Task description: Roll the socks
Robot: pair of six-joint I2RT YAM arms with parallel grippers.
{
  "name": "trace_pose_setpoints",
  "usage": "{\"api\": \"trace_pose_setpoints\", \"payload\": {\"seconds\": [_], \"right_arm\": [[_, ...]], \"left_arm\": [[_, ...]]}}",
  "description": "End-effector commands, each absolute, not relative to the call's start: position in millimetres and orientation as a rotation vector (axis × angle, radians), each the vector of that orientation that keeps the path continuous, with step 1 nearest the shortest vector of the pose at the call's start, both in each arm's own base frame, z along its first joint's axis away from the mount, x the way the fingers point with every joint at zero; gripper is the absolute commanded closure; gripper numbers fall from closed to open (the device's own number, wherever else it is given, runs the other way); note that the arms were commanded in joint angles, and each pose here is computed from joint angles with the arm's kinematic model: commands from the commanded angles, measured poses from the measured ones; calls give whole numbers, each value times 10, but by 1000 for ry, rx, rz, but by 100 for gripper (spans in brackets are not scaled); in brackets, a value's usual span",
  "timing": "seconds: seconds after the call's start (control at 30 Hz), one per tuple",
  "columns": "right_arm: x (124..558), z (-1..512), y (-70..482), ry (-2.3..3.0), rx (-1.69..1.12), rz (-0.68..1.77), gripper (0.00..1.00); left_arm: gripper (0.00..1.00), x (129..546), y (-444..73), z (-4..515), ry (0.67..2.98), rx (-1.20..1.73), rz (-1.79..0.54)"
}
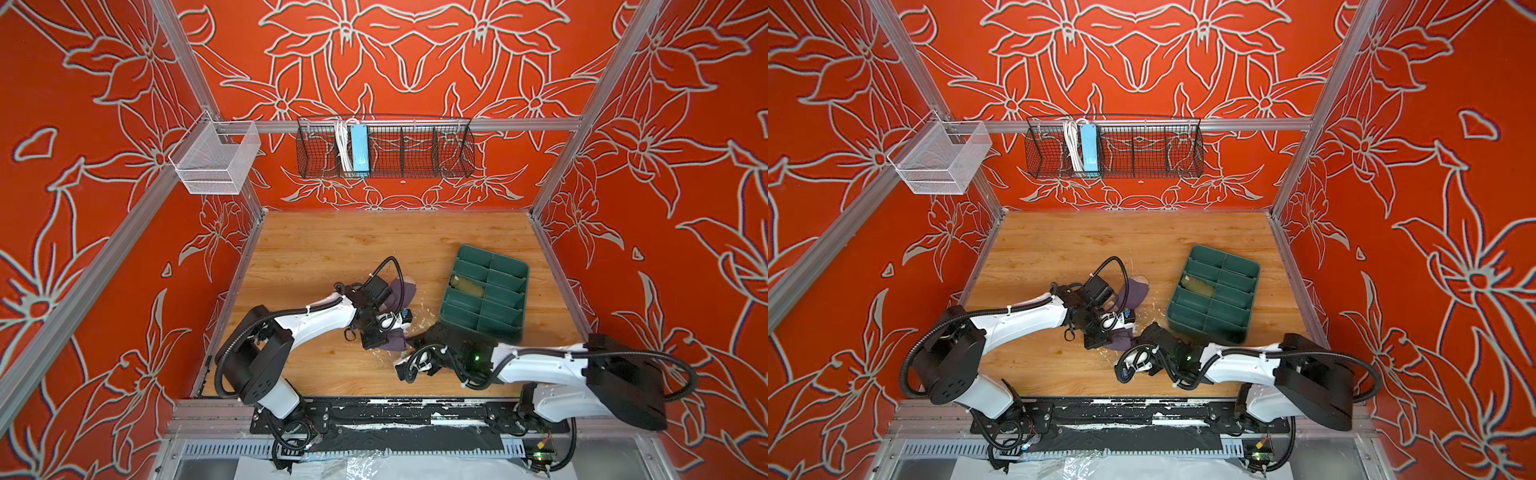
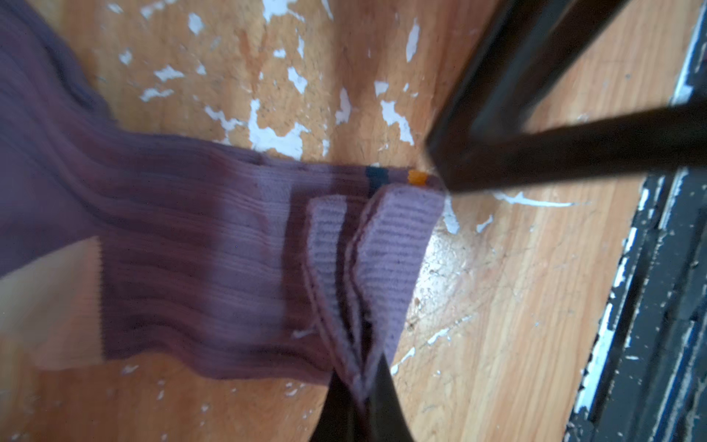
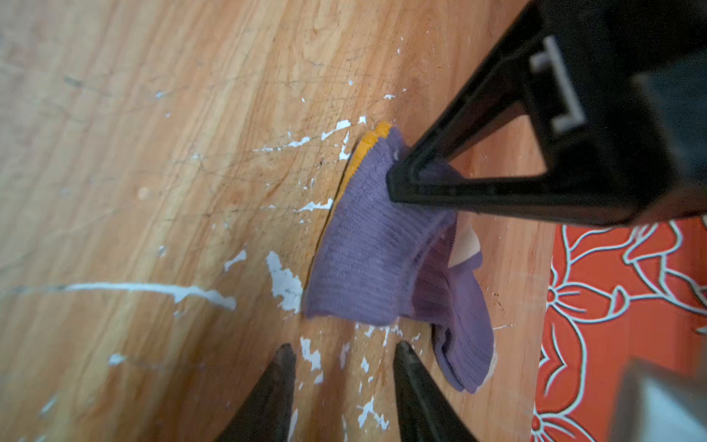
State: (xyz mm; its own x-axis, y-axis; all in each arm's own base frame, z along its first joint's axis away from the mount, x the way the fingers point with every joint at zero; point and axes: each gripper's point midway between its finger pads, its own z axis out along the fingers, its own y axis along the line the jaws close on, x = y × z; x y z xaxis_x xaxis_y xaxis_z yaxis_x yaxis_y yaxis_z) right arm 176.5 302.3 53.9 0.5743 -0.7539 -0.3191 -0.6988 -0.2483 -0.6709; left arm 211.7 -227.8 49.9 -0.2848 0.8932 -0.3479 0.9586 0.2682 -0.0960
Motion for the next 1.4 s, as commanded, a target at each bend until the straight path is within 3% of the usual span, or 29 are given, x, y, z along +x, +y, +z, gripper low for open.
{"api": "trace_pose_setpoints", "payload": {"seconds": [0.0, 0.17, 0.5, 0.63, 0.9, 1.03, 1.07, 1.13, 1.2, 1.27, 1.37], "right_arm": [[1803, 733, 3288, 1080, -1919, -56, 51], [1753, 675, 3316, 1080, -1924, -48, 38], [1857, 422, 3322, 1129, -1877, -138, 36], [1900, 296, 3280, 1154, -1889, -180, 45], [1896, 17, 3252, 1198, -1965, -201, 85], [1864, -59, 3215, 1224, -2004, -201, 100], [1852, -75, 3194, 1236, -2015, -198, 100], [1811, -100, 3157, 1251, -2041, -187, 100], [1785, -101, 3129, 1289, -2048, -171, 100], [1719, -117, 3096, 1332, -2085, -134, 100], [1612, -112, 3086, 1392, -2127, -57, 100]], "left_arm": [[100, 2066, -2246, 525, 2310, 1726, -443], [100, 2048, -2253, 511, 2302, 1725, -456], [100, 2015, -2291, 522, 2325, 1714, -505], [100, 2014, -2314, 537, 2314, 1707, -521], [100, 2012, -2349, 547, 2336, 1696, -551], [100, 2030, -2362, 593, 2323, 1669, -550], [100, 2045, -2360, 617, 2317, 1659, -540], [81, 2085, -2360, 685, 2299, 1634, -518], [75, 2126, -2353, 773, 2266, 1613, -488], [42, 2199, -2327, 887, 2234, 1576, -432], [26, 2327, -2263, 1117, 2156, 1504, -327]]}}
